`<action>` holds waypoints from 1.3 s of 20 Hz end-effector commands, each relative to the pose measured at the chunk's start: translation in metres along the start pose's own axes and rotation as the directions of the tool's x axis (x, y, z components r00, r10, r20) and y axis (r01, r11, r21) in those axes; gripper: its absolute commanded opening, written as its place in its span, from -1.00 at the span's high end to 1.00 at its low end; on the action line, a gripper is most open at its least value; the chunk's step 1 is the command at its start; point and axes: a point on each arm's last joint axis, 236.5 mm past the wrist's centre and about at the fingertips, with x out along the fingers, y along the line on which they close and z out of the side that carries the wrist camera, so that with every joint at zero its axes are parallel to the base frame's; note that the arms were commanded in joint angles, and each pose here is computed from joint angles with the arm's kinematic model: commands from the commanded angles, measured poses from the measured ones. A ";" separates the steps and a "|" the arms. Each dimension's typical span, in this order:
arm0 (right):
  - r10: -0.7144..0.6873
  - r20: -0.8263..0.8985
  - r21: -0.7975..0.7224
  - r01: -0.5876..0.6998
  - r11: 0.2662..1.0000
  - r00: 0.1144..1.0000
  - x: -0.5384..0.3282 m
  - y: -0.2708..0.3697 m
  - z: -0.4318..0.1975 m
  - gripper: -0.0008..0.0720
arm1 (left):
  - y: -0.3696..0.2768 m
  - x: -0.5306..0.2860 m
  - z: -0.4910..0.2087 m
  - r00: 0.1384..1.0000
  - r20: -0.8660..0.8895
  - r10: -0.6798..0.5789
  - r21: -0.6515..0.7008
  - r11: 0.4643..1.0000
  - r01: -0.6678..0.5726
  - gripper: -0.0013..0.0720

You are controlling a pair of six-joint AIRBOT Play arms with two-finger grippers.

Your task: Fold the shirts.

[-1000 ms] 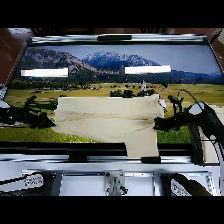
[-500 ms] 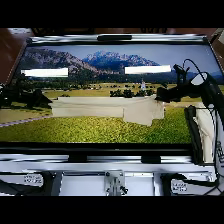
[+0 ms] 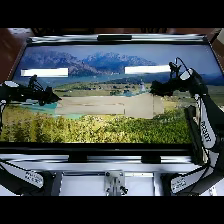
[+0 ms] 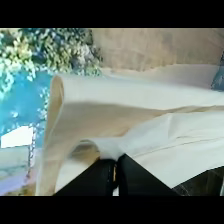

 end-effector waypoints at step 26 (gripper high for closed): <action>0.098 -0.401 0.028 -0.094 0.995 0.911 0.041 -0.009 -0.085 0.54 | -0.071 -0.053 -0.006 0.994 -0.086 -0.060 0.062 0.996 0.066 -0.64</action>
